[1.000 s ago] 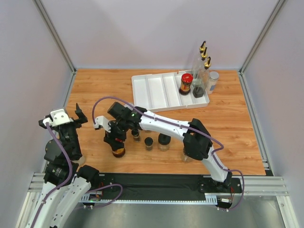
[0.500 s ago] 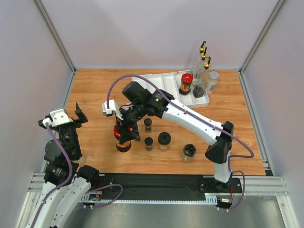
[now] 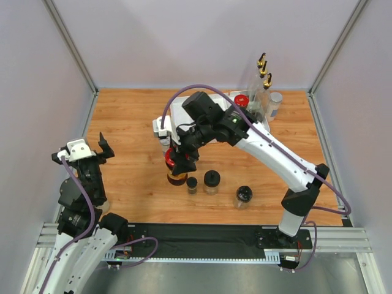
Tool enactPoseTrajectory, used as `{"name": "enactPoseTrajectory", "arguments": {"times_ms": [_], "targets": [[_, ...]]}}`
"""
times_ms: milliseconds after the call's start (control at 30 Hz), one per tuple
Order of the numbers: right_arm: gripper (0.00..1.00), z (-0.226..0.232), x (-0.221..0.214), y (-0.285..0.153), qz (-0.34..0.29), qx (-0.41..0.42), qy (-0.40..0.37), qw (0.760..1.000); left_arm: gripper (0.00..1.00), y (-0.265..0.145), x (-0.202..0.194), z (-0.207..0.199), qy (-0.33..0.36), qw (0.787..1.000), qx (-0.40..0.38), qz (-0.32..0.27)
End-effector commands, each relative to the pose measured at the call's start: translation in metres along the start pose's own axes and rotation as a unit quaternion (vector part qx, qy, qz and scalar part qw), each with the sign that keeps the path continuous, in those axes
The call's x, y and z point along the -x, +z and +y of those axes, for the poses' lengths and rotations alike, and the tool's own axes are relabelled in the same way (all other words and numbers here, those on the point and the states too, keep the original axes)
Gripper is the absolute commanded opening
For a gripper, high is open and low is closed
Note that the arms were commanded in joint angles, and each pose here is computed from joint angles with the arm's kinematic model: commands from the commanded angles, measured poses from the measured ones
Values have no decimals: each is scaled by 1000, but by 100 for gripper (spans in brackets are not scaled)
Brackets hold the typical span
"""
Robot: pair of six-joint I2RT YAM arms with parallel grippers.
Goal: Organize the condiment bottles
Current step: Place the bottle in the storage box.
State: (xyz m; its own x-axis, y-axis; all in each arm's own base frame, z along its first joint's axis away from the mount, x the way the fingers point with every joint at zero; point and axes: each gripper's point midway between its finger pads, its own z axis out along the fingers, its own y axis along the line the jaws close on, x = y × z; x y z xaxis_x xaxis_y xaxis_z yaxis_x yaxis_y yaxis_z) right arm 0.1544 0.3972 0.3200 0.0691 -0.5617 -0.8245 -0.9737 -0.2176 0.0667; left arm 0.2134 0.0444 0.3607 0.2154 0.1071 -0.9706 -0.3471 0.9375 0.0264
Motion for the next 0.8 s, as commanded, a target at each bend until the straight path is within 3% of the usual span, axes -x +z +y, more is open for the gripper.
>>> {"name": "enactPoseTrajectory", "arguments": {"times_ms": [0,400,767], "targets": [[0,3,32,-52,-57,-56,-53,995,100,3,1,-2,9,1000,-2,-2],[0,-38,-7,-128,-72,-182,-3,981,100,7,-5,-10,16,1000,-13,8],[0,-99,-77,-194,-64,-343,84,933,100,11,-11,-22,22,999,-34,23]]}}
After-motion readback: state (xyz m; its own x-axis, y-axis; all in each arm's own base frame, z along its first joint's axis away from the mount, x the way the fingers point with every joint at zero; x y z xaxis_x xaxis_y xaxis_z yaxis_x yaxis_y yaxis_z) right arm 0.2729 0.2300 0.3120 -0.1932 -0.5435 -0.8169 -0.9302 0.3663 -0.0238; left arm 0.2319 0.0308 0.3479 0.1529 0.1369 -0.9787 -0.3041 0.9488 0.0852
